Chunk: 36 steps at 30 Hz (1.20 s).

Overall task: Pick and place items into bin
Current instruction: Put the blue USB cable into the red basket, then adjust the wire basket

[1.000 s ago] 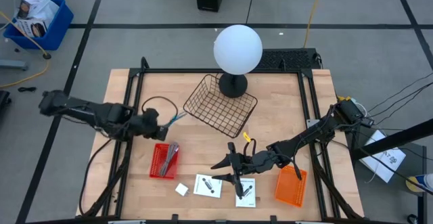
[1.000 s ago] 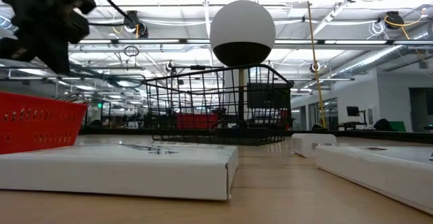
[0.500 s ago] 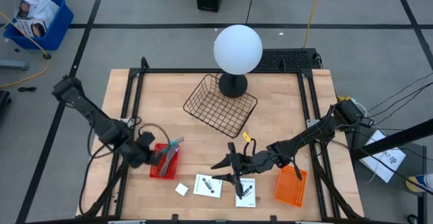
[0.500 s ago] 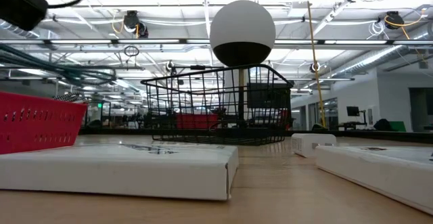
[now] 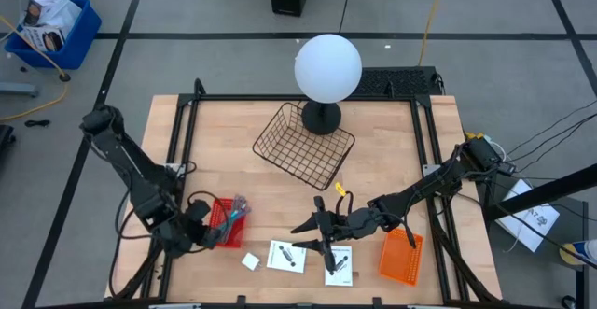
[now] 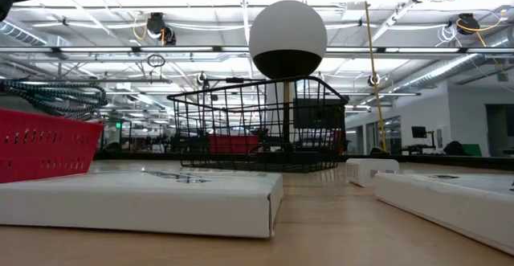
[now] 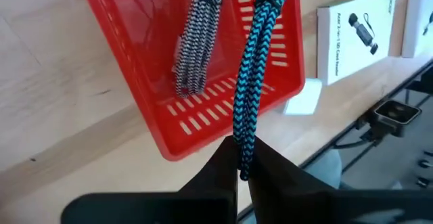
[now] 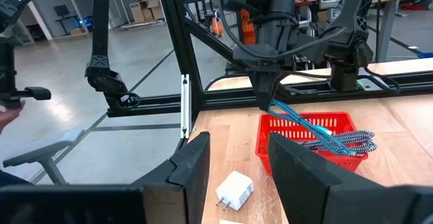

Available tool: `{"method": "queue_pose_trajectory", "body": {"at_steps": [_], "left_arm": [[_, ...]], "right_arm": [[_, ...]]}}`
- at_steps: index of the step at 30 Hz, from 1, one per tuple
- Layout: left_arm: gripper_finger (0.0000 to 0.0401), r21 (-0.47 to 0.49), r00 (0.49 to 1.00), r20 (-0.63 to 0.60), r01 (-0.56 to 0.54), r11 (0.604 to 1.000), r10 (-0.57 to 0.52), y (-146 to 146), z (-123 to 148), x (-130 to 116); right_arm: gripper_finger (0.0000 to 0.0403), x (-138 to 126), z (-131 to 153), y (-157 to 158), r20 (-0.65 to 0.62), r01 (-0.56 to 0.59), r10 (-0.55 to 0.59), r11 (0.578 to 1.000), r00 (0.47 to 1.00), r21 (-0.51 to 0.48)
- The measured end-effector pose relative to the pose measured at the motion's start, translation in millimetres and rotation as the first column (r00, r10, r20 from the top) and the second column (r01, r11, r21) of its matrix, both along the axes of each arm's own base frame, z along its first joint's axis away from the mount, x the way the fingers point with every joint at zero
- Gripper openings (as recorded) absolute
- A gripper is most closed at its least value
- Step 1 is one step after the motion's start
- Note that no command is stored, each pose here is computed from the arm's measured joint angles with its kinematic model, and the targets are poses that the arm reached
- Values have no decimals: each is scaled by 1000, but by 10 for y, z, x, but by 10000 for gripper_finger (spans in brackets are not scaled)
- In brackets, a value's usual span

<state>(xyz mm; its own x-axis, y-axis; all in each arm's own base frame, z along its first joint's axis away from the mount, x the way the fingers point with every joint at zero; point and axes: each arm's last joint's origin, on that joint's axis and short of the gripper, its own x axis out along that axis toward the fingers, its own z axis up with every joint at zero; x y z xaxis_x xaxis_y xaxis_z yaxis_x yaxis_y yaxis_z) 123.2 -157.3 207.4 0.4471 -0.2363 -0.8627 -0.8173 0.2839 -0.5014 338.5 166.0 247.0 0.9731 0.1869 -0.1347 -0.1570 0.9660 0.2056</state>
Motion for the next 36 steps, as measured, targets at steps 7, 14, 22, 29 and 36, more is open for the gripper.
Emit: {"method": "queue_pose_trajectory", "body": {"at_steps": [7,14,22,29,36], "left_arm": [[95,28,1000,-4,7,1000,-7,16,-9,-9],[158,50,1000,-1,30,998,-30,24,-13,-13],[195,71,988,-38,155,985,-152,52,14,-99],[195,262,959,104,230,937,-264,185,128,-137],[198,596,846,216,281,752,-488,443,320,-37]], "right_arm": [[141,0,0,0,0,0,0,1000,1000,0],[141,0,0,0,0,0,0,1000,1000,0],[141,0,0,1,0,0,0,1000,1000,0],[141,0,0,0,0,0,0,1000,1000,0],[141,0,0,-1,0,0,0,1000,1000,0]]}}
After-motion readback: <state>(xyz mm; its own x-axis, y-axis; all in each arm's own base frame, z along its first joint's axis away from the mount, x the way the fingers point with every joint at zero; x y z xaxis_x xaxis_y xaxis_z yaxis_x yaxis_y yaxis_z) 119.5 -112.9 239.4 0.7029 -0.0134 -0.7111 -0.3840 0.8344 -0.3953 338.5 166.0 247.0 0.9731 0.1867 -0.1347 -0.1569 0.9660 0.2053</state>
